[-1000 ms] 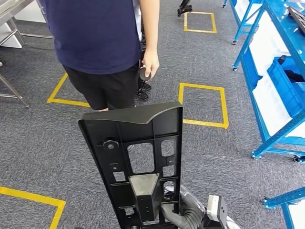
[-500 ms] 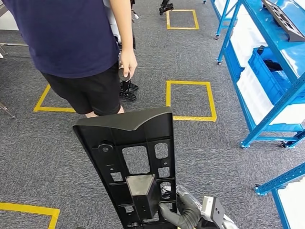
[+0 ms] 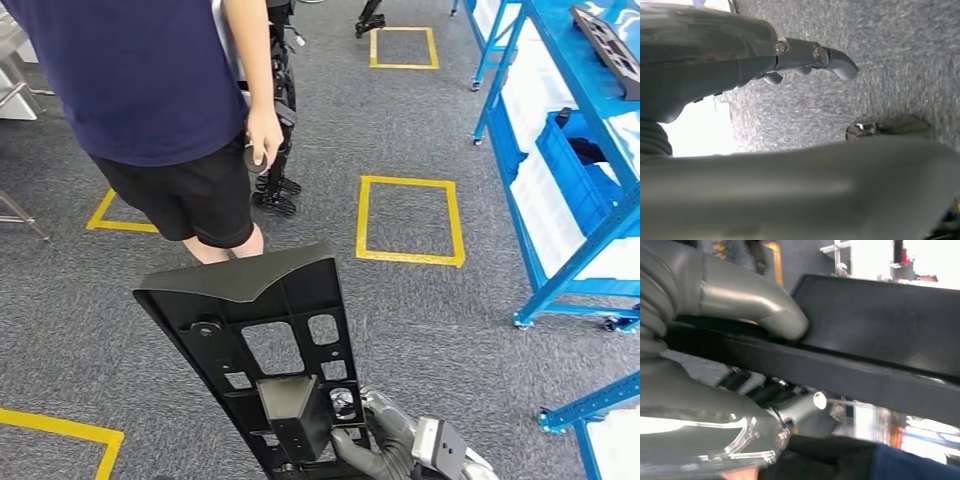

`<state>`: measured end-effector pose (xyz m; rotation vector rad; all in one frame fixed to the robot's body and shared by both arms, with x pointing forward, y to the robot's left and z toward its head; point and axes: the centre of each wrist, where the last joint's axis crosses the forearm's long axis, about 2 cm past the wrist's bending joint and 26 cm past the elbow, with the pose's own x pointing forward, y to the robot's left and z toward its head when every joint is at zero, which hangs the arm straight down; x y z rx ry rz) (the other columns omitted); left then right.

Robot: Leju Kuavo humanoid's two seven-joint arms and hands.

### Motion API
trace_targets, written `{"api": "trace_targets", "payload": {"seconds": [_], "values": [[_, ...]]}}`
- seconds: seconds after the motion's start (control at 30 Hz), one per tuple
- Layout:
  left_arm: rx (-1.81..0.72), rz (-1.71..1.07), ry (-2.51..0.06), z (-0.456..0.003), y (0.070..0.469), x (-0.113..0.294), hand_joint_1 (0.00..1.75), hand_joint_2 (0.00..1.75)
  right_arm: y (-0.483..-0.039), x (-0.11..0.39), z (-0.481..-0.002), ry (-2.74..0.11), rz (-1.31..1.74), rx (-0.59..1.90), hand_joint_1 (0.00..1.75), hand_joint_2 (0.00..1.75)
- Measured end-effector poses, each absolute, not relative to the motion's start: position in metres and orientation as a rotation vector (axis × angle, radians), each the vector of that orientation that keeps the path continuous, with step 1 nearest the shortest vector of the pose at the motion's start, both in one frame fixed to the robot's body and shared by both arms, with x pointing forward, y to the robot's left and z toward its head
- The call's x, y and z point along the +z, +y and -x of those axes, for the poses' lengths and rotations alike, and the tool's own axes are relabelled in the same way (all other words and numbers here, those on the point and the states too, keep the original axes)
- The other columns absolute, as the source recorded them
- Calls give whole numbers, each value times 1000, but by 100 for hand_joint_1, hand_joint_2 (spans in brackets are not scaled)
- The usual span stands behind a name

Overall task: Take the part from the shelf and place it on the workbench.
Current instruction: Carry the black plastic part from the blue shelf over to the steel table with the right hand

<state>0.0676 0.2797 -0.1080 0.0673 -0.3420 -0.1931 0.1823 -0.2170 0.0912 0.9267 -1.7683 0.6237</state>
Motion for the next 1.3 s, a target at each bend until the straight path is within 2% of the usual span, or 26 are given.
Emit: {"api": "trace_targets", "payload": {"seconds": [0.97,1.3], "values": [[-203,-63,-332,-60,278,-109,0,175,-217,90,-180,-1790,-927,609,175,175],[-250,-61,-327,-58,271,-109,0,175,-221,90,-149,-1845,-862,549,175,175]]}}
